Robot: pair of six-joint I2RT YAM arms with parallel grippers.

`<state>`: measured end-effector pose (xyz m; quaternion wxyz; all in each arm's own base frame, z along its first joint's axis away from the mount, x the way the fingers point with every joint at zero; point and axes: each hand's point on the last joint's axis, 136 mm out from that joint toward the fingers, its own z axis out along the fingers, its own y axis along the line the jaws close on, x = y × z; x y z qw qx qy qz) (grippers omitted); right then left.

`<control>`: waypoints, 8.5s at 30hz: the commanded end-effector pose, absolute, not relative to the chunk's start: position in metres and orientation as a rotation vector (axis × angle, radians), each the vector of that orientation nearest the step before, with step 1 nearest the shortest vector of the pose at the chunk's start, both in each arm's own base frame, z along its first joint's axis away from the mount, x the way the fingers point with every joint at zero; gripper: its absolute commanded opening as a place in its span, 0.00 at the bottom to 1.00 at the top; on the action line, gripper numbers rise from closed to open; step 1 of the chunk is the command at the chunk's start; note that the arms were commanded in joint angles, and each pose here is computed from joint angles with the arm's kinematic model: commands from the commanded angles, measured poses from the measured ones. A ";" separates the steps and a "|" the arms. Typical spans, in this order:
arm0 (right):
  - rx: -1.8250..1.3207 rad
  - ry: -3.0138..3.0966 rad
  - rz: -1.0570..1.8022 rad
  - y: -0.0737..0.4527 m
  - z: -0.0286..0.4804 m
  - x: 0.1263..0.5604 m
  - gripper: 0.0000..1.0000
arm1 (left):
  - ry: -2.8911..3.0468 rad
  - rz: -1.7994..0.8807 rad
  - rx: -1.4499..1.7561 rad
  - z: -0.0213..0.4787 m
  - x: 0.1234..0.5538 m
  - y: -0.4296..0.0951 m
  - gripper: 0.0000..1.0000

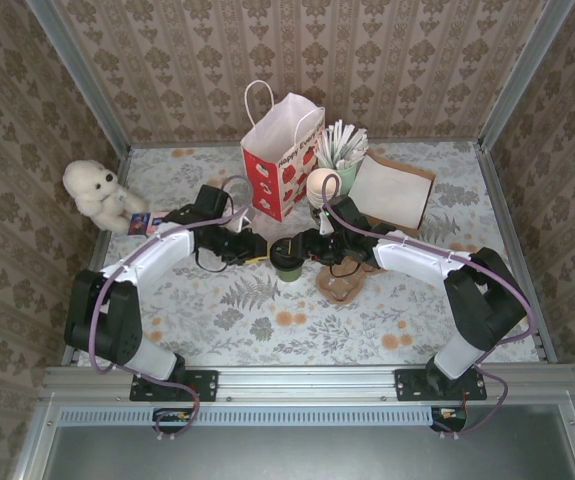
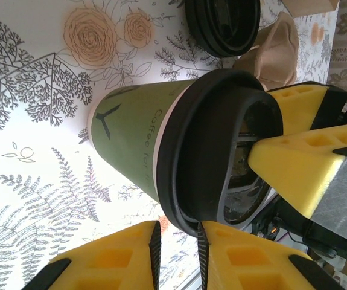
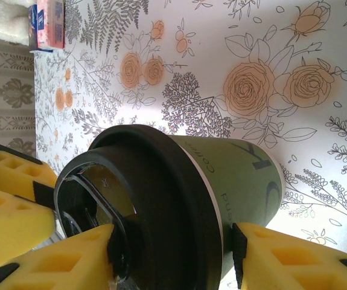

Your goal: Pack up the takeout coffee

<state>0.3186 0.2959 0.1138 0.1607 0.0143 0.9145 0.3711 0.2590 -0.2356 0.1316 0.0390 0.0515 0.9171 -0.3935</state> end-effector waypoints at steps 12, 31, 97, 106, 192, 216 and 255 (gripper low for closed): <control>0.116 2.726 0.926 0.281 0.084 0.308 0.51 | 2.852 -1.213 0.143 0.109 0.255 -0.243 0.24; 0.018 2.587 1.013 0.296 0.126 0.319 0.79 | 2.781 -0.996 0.122 0.148 0.273 -0.209 0.42; -0.170 2.483 0.577 0.255 0.174 0.325 0.71 | 2.728 -0.550 -0.160 0.109 0.311 -0.181 1.00; 0.115 2.506 0.389 0.145 0.168 0.358 0.70 | 2.636 -0.741 0.246 0.128 0.285 -0.245 1.00; 0.406 2.460 0.280 0.064 0.128 0.441 0.69 | 2.659 -0.665 0.861 0.140 0.245 -0.258 0.60; 0.424 2.405 0.339 0.058 0.164 0.462 0.69 | 2.412 -0.773 -0.066 0.273 0.347 -0.191 0.88; 0.474 2.462 0.250 0.056 0.135 0.522 0.92 | 2.443 -0.530 -0.541 0.253 0.455 -0.199 0.66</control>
